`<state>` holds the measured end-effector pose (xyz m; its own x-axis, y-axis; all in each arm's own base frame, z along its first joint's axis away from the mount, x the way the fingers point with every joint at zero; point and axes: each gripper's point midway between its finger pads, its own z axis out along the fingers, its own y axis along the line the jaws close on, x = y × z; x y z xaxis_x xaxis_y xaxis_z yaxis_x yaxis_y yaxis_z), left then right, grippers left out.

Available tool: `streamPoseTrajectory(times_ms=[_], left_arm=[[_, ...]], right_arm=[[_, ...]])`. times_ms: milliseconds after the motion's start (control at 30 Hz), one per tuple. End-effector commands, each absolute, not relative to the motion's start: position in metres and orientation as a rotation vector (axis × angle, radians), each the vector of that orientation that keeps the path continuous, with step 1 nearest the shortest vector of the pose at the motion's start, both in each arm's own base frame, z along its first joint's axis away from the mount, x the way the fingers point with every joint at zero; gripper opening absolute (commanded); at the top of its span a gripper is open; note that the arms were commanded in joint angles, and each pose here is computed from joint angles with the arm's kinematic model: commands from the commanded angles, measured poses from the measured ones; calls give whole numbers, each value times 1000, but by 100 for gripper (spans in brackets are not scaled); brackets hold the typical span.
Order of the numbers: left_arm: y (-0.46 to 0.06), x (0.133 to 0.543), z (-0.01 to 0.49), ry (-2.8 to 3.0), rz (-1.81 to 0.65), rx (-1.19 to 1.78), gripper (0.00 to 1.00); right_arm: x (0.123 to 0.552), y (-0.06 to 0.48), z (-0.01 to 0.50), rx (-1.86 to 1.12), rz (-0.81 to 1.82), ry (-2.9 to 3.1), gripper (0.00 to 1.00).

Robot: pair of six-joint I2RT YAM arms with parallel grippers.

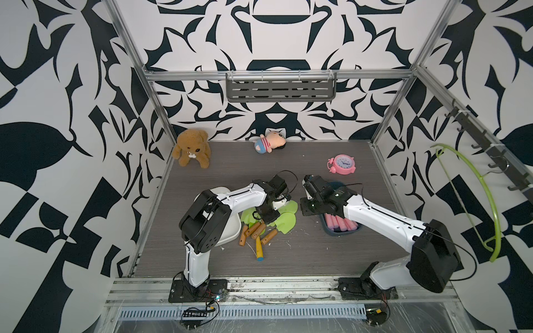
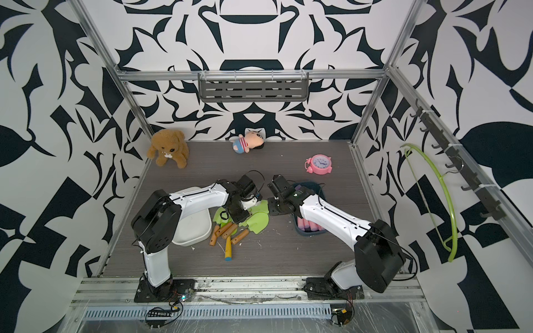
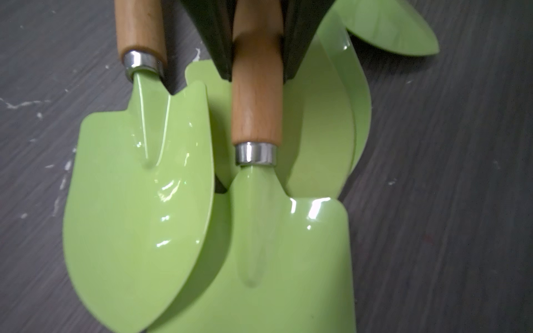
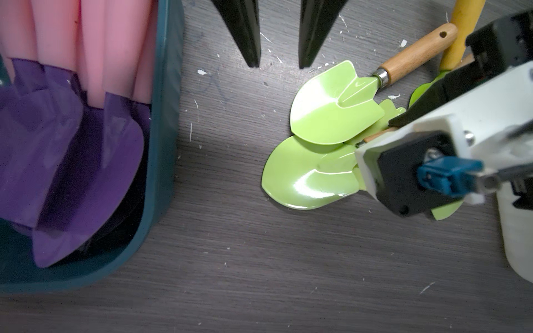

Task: Sort the small shovels by color and place them into the storage box
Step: Pick up the shovel from the center of the board.

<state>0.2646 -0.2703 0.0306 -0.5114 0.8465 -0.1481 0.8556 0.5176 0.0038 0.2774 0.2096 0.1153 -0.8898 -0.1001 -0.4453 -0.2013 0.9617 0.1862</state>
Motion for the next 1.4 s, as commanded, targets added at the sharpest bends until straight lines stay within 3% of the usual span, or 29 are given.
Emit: streamPoseTrajectory(times_ms=[0,267,767,1367], left_arm=[[-268,265,41,2608,-82,1474,11],[-264,267,67,2541,-96,1413,0],[-255,274,121,2586,-573,983,0],[-258,264,150,2512,-835,889,0]], right_arm=[[283,210,130,-191,332,2608,28],[294,215,144,-110,392,2522,28],[329,255,177,199,784,2272,38],[357,289,186,347,999,2198,37]])
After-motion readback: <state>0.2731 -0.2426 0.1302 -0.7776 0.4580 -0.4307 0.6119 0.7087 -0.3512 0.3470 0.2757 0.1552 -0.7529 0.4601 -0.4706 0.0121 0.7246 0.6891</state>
